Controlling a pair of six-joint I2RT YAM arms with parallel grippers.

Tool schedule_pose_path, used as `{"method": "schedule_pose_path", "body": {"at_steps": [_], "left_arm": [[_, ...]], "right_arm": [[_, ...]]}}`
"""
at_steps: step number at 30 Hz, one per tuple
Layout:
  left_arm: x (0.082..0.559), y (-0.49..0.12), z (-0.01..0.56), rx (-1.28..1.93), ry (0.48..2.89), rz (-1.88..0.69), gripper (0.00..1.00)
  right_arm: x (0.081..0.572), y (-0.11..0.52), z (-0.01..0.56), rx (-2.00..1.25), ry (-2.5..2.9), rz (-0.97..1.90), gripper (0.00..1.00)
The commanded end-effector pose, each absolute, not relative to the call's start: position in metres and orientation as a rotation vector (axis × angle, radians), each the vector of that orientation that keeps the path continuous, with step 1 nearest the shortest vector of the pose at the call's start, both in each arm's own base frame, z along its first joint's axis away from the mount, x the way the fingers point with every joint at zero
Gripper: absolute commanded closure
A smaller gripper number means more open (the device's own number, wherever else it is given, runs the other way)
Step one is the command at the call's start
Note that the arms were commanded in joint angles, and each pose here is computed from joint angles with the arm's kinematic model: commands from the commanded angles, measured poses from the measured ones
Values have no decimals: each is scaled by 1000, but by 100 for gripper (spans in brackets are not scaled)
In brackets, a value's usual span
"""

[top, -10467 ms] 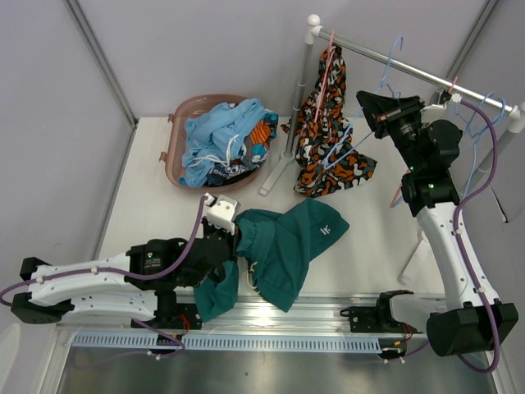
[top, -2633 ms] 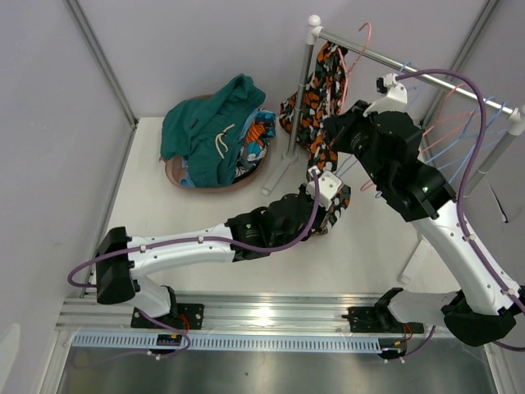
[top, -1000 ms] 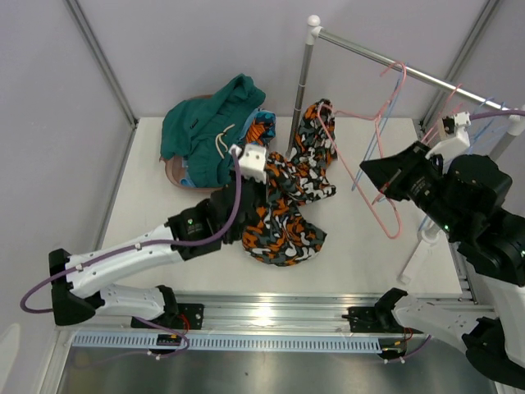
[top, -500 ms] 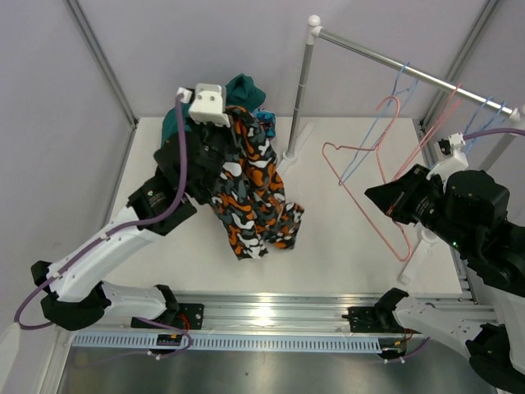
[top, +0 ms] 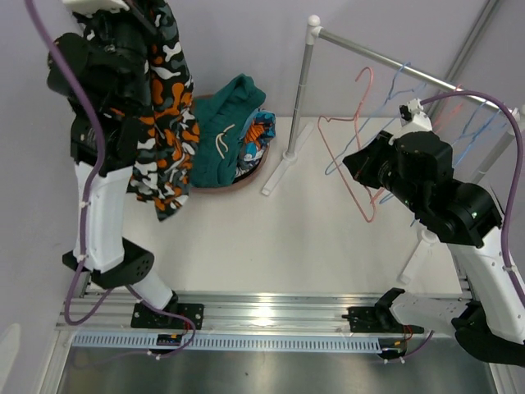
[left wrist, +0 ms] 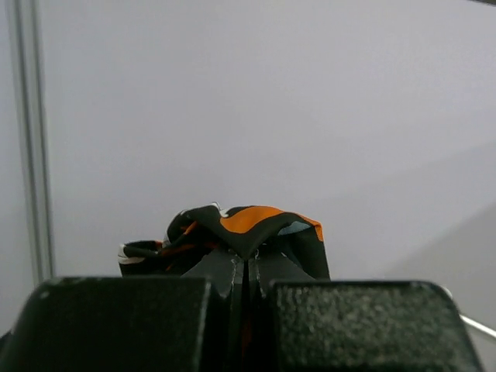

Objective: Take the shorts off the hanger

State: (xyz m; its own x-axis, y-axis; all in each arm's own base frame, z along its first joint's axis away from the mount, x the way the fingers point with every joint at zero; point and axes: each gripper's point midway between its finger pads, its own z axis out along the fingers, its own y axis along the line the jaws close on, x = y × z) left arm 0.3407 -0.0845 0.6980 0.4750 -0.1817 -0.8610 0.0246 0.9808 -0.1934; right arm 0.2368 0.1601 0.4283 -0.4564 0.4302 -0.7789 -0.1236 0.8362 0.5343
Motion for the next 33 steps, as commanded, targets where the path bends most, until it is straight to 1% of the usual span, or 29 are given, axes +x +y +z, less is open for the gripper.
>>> {"method": "schedule_pose_path", "body": {"at_steps": [1,2,4,5,8,10,12,13,15,16,17,18,19,20,21,22,23,25,26,27,29,31,32,33], "left_arm": [[381,-113,700,-44,1010,-223,100],[395,-116,694,-48,1011,-221,100],[403,-115,705,-53,948,-260,100],[421,-120,696,-45,956,-262,100],[449,-122,685,-38,957,-273,100],[492,-130,642,-38,1053,-281,100],[517,-133,611,-41,1116,-270,100],[545,-139,563,-40,1217,-248,100],[569,-138,515,-70,1327,-217,100],[580,-138,479,-110,1414,-217,84],[585,-133,461,-152,1465,-207,61],[586,-132,430,-176,1571,-197,30],[587,-130,412,-221,1626,-208,1],[584,-128,396,-236,1675,-198,1],[580,-129,367,-236,1742,-191,1],[561,-127,393,-249,1690,-228,1],[549,-126,324,-237,1817,-193,1],[531,-124,355,-232,1690,-244,1],[505,-117,389,-229,1611,-271,1],[494,-112,345,-233,1680,-242,1],[465,-104,354,-229,1662,-249,1],[445,-100,331,-226,1718,-240,1],[436,-100,333,-217,1713,-254,1],[420,-99,349,-209,1676,-277,1]], "right_arm": [[245,148,447,267,1833,629,100],[246,146,445,271,1833,608,100],[250,140,444,271,1827,551,100],[252,137,444,272,1824,531,100],[258,132,445,274,1809,483,100],[263,132,444,276,1806,475,100],[268,130,443,284,1796,466,100],[272,131,447,291,1778,474,100],[281,133,451,288,1772,480,100],[286,134,455,291,1761,481,100],[296,136,459,293,1755,472,100],[301,137,460,285,1752,460,100],[307,138,467,286,1732,461,100],[318,142,468,288,1728,448,100],[325,139,469,293,1721,432,100],[332,140,473,298,1703,437,100],[339,139,475,305,1697,432,100],[356,141,477,317,1690,439,100],[361,140,478,323,1685,440,100],[370,139,475,333,1691,428,100],[377,137,473,349,1685,415,100],[388,134,462,371,1698,404,100],[390,135,459,379,1702,409,100],[392,134,455,386,1709,408,100]]}}
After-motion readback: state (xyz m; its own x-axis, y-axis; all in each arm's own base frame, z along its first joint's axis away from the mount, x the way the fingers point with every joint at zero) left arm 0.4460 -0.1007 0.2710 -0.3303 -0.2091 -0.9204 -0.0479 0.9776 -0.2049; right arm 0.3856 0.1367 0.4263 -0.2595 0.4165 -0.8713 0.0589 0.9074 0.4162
